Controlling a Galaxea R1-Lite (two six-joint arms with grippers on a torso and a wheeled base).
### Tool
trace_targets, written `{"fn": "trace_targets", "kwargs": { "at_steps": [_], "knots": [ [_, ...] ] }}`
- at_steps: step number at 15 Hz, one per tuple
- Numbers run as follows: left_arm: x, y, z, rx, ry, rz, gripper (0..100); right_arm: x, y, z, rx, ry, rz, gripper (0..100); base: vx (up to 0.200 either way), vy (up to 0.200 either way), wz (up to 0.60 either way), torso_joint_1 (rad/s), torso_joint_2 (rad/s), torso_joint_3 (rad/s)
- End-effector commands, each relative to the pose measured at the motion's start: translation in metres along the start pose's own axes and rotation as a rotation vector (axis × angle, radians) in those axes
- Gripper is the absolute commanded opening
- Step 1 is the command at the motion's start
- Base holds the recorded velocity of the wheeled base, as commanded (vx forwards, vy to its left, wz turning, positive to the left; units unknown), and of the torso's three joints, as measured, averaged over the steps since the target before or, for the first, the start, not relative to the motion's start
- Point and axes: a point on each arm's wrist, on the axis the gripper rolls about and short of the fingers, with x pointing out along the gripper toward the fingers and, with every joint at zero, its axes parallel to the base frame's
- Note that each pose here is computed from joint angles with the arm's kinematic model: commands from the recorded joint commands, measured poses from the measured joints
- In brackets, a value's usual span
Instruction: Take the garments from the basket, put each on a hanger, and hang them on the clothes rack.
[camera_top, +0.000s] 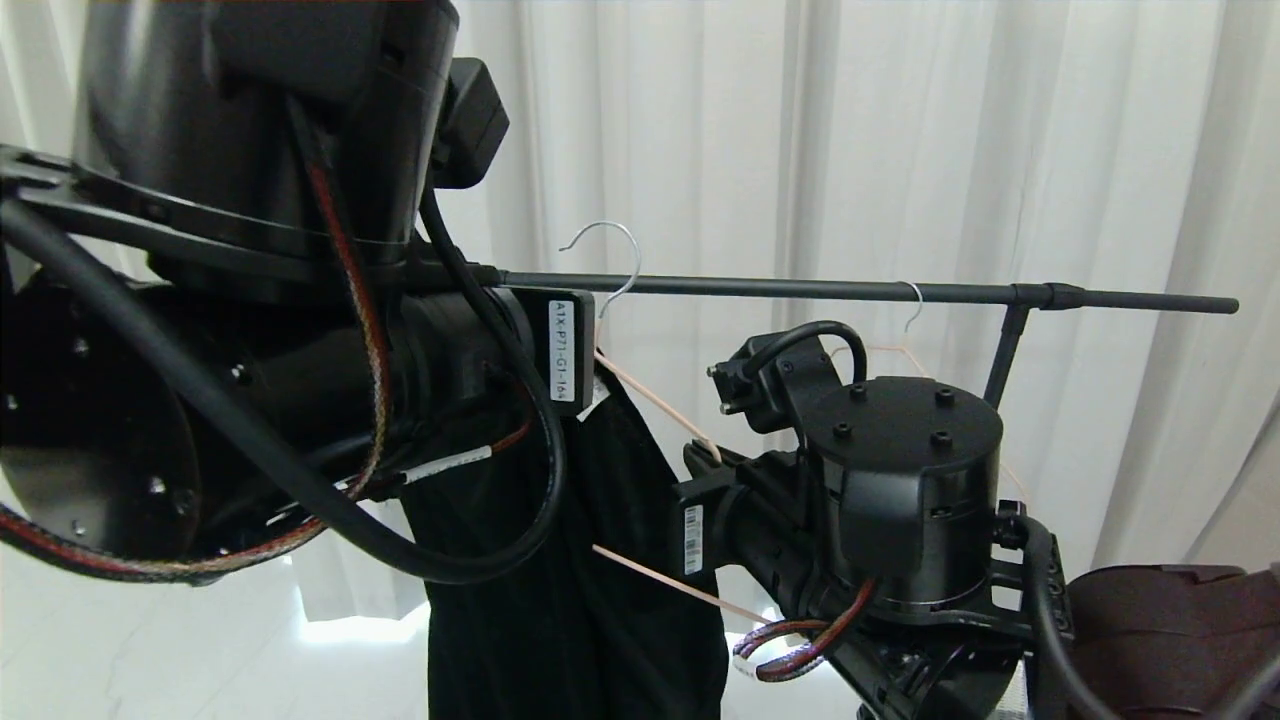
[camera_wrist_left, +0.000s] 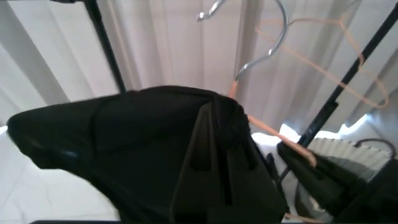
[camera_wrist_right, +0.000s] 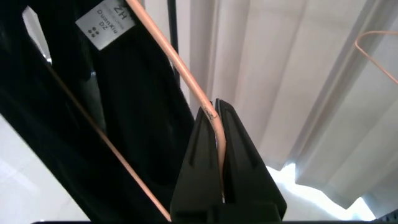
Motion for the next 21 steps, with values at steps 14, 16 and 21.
{"fn": "trace_targets", "kwargs": {
  "at_steps": [14, 16, 21],
  "knots": [
    [-0.030, 0.038, -0.026, 0.070, 0.015, 0.026, 100, -0.011, -0.030, 0.027, 0.019, -0.136, -0.050, 0, 0.000, 0.000, 0.00, 0.000, 0.00, 0.000],
    [-0.041, 0.048, -0.037, 0.101, 0.022, 0.024, 100, -0.020, -0.036, 0.026, 0.016, -0.136, -0.052, 0, 0.000, 0.000, 0.00, 0.000, 0.00, 0.000],
    [-0.063, 0.080, -0.041, 0.156, 0.000, -0.133, 100, -0.065, -0.063, 0.012, -0.046, -0.127, -0.027, 0, 0.000, 0.000, 0.00, 0.000, 0.00, 0.000]
  ]
}}
